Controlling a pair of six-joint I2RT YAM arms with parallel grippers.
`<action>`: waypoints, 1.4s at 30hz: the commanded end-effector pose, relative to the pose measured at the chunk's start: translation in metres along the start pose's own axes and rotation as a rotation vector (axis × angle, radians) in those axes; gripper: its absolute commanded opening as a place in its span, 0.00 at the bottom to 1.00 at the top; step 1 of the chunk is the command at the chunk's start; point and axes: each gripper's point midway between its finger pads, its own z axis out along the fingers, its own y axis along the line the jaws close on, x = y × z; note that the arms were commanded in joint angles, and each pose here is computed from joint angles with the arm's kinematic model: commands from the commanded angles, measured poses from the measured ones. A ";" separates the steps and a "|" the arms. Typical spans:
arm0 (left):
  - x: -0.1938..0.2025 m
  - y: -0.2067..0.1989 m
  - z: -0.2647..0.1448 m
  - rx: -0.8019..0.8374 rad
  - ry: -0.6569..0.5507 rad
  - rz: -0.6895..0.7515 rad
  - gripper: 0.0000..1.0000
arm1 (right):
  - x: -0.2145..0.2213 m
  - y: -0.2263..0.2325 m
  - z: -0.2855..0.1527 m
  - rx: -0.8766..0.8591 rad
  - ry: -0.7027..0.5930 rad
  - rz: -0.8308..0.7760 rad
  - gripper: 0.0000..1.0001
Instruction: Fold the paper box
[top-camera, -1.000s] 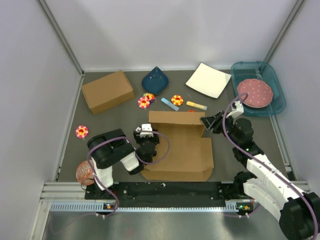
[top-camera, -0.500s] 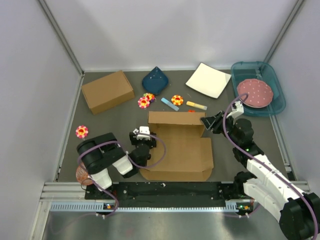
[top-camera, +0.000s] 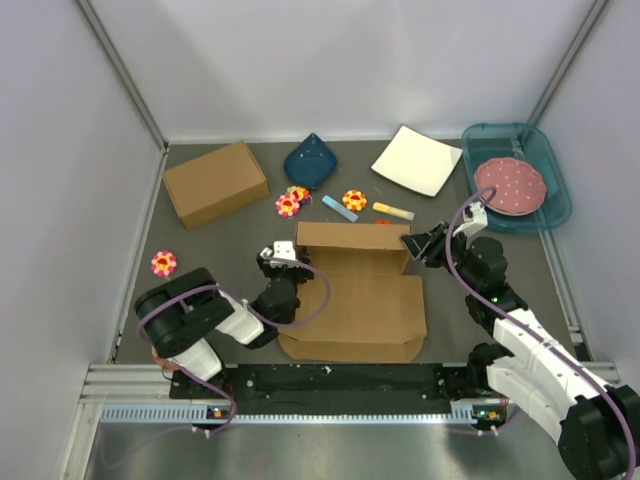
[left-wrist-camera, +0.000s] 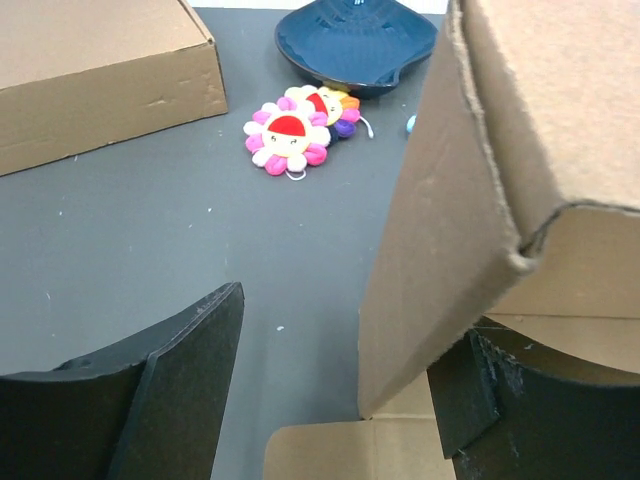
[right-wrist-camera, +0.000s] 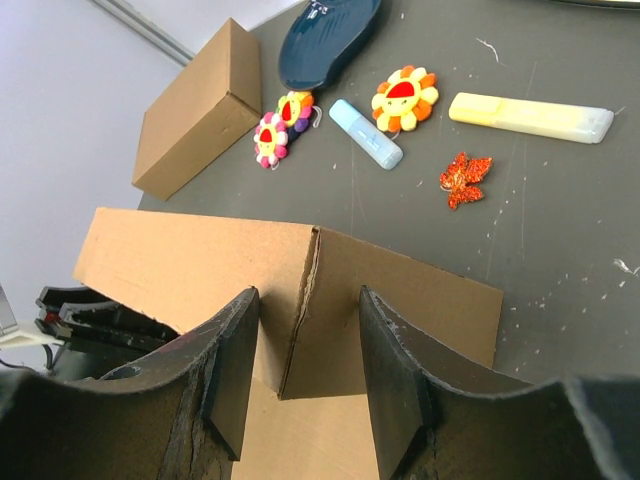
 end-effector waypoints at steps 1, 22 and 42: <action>-0.076 -0.005 0.011 0.002 -0.245 -0.333 0.74 | 0.014 -0.005 -0.001 0.015 0.052 -0.010 0.45; -0.110 0.001 0.026 0.015 -0.325 -0.398 0.56 | 0.017 -0.006 0.000 0.011 0.057 -0.008 0.45; -0.076 -0.007 0.039 0.004 -0.261 -0.247 0.22 | 0.017 -0.002 0.001 -0.007 0.062 0.001 0.45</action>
